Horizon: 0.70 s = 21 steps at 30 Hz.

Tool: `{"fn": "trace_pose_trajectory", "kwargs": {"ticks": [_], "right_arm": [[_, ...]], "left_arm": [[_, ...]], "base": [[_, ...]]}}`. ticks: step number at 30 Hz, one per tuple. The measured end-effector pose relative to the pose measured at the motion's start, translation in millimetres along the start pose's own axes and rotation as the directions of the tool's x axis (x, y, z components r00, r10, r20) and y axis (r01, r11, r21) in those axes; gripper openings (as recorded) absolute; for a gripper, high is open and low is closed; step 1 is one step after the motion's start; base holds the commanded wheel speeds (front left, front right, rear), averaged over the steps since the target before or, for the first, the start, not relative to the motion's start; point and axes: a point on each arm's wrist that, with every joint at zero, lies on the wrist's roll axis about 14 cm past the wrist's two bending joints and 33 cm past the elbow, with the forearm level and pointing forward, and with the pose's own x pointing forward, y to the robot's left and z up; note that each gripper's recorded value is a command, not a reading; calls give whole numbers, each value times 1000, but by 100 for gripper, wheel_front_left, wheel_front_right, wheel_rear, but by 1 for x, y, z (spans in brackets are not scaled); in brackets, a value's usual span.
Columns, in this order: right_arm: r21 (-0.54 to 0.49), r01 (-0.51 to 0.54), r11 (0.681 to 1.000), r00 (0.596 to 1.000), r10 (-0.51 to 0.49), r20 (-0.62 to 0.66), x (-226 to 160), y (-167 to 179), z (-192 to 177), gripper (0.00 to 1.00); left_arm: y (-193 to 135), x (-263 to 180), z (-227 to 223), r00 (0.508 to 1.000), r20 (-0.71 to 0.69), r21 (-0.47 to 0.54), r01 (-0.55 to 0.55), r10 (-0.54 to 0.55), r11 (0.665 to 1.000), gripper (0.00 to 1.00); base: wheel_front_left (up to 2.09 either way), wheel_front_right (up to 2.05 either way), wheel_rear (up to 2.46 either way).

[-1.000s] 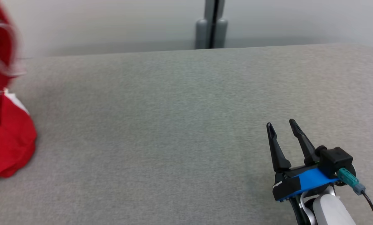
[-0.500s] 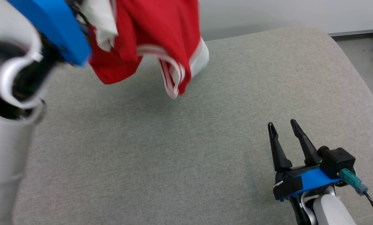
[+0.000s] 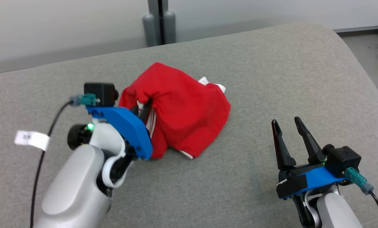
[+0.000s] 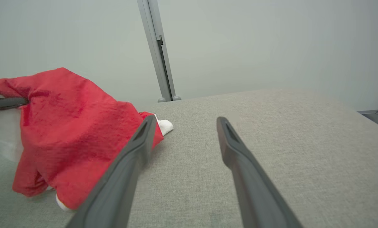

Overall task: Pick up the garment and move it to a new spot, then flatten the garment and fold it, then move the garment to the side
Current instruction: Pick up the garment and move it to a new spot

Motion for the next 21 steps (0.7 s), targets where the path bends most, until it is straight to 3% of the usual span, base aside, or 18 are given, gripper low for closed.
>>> {"fn": "trace_pose_trajectory", "kwargs": {"ticks": [5,11,17,21], "right_arm": [[-5,-39,999,999,39,10,5,13,3,100],[-12,-72,997,997,72,16,6,25,7,100],[-22,-103,994,995,103,4,2,36,7,100],[-31,-114,993,993,114,-10,-2,40,6,100]], "left_arm": [[2,-14,-7,995,99,-60,-9,15,998,100],[20,-50,4,956,281,-108,-57,86,993,100],[53,-98,12,858,460,-187,-156,227,970,100],[76,-129,11,787,533,-169,-260,310,951,100]], "base": [[0,0,0],[0,0,0],[0,0,0],[0,0,0]]}}
